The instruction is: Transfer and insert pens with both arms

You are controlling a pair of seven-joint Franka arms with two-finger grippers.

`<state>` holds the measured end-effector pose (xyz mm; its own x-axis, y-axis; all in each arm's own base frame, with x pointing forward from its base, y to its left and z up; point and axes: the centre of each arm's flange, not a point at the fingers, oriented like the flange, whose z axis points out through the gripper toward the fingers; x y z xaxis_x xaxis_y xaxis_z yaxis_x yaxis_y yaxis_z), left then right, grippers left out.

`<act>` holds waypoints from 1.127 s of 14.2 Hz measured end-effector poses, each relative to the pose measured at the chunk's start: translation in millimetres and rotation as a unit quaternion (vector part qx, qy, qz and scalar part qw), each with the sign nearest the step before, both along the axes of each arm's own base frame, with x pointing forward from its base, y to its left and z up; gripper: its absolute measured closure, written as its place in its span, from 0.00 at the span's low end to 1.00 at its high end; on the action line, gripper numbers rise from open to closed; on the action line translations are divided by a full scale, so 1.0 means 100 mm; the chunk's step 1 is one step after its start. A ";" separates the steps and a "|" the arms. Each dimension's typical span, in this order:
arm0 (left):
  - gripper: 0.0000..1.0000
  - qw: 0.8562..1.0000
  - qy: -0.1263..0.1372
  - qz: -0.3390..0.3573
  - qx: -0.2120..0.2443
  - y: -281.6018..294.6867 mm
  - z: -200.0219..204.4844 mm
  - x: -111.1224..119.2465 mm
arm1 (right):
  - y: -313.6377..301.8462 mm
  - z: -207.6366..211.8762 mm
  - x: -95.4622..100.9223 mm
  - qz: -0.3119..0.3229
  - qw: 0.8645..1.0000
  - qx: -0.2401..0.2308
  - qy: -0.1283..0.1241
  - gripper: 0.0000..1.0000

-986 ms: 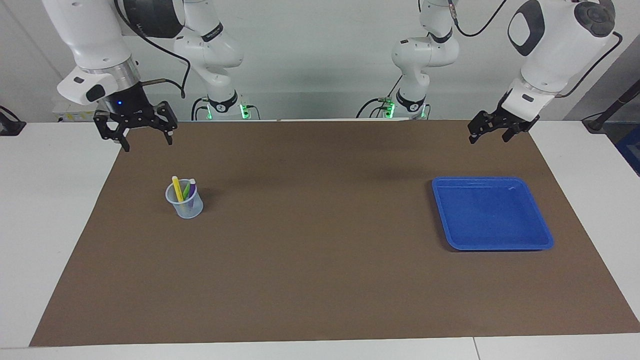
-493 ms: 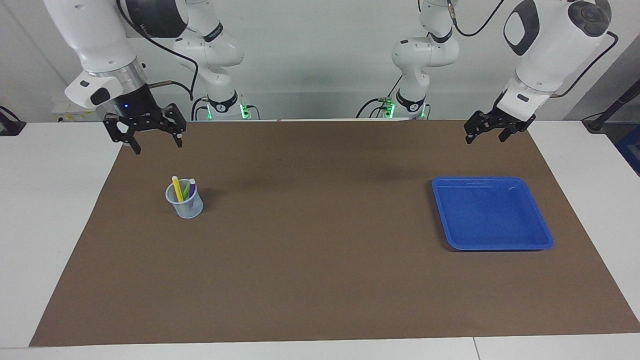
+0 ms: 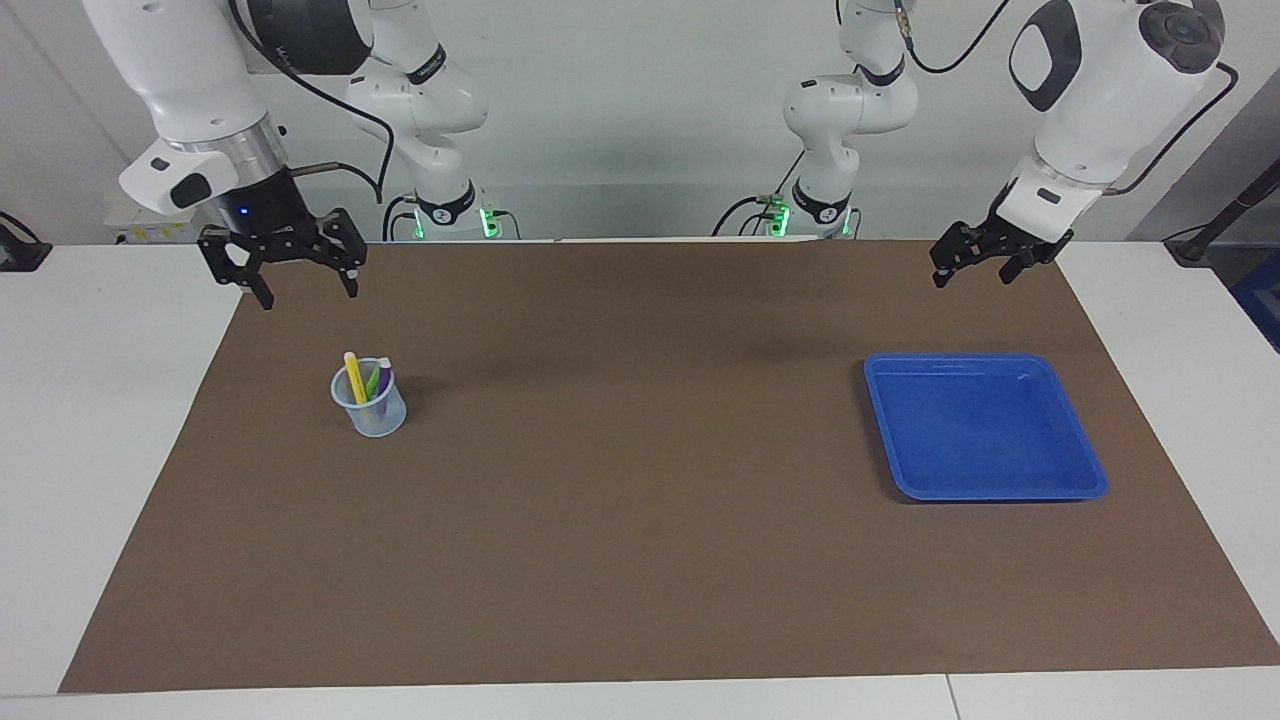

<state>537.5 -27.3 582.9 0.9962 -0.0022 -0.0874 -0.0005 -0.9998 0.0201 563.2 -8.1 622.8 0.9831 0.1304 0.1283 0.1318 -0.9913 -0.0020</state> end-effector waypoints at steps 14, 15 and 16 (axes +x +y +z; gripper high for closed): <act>0.00 1.000 -0.003 0.001 0.000 0.01 0.03 -0.01 | -0.22 -0.04 0.01 -0.080 0.997 0.006 0.008 0.00; 0.00 1.000 -0.004 0.001 0.000 0.01 0.04 -0.02 | -0.22 -0.04 0.01 -0.080 0.997 0.006 0.008 0.00; 0.00 1.000 -0.004 0.001 0.000 0.01 0.04 -0.02 | -0.23 -0.04 0.01 -0.081 0.997 0.006 0.009 0.00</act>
